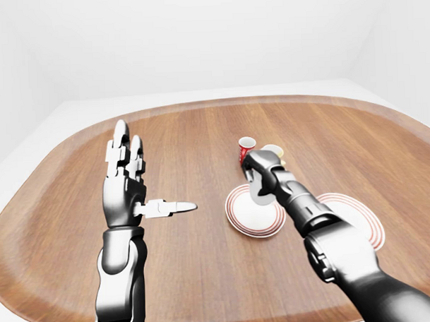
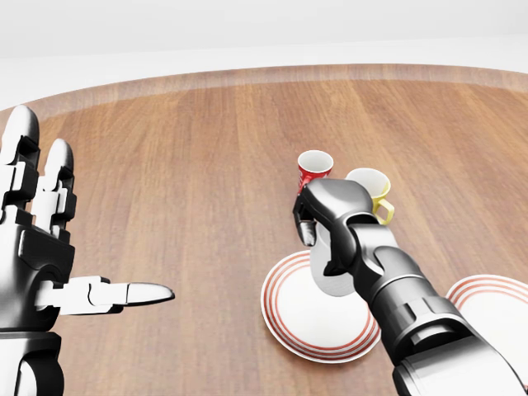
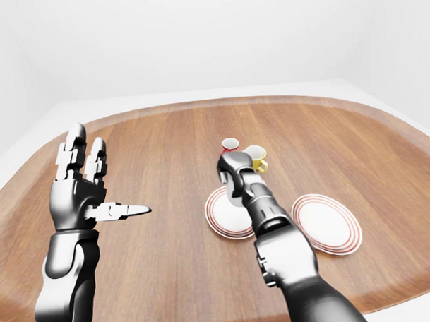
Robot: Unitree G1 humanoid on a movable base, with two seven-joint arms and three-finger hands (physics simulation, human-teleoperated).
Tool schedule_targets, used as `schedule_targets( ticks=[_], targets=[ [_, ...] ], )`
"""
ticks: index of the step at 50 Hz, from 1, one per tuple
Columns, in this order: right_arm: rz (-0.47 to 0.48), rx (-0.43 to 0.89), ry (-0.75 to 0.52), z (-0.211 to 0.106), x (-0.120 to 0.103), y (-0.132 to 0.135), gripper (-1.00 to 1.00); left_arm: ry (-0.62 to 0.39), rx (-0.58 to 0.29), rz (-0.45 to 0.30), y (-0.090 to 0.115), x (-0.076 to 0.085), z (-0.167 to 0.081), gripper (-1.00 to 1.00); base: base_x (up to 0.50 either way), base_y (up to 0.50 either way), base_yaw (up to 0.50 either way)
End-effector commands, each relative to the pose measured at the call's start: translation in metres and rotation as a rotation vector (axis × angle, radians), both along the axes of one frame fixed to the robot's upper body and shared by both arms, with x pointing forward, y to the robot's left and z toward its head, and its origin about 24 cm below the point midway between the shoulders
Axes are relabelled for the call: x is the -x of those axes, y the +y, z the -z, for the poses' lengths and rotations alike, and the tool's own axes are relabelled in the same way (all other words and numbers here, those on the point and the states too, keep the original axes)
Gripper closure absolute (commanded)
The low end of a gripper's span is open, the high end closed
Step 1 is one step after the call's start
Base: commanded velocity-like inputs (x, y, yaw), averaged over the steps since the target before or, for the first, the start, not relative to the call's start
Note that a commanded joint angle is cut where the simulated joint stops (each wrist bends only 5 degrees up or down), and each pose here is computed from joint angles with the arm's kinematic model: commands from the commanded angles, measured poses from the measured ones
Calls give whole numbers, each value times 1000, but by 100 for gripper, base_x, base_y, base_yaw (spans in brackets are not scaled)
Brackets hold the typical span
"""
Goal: Put the white mug on the left plate.
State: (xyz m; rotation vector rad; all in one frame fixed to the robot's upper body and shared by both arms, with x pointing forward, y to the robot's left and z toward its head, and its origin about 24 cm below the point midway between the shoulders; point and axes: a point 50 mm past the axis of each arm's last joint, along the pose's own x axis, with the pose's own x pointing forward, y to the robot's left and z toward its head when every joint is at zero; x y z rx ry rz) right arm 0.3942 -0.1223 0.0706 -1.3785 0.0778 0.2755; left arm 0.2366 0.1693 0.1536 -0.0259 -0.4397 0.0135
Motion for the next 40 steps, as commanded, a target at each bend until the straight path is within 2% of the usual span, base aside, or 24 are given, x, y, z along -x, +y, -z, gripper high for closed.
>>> schedule_targets(
  ticks=[1, 40],
  targets=[
    [-12, -1, -18, -1, 0, 6, 100, 2, -1, 1, 0, 0, 0, -98, 0, 0, 0],
    [-31, 40, -32, 17, 10, 13, 100, -4, 2, -2, 1, 0, -1, -98, 0, 0, 0]
  ],
)
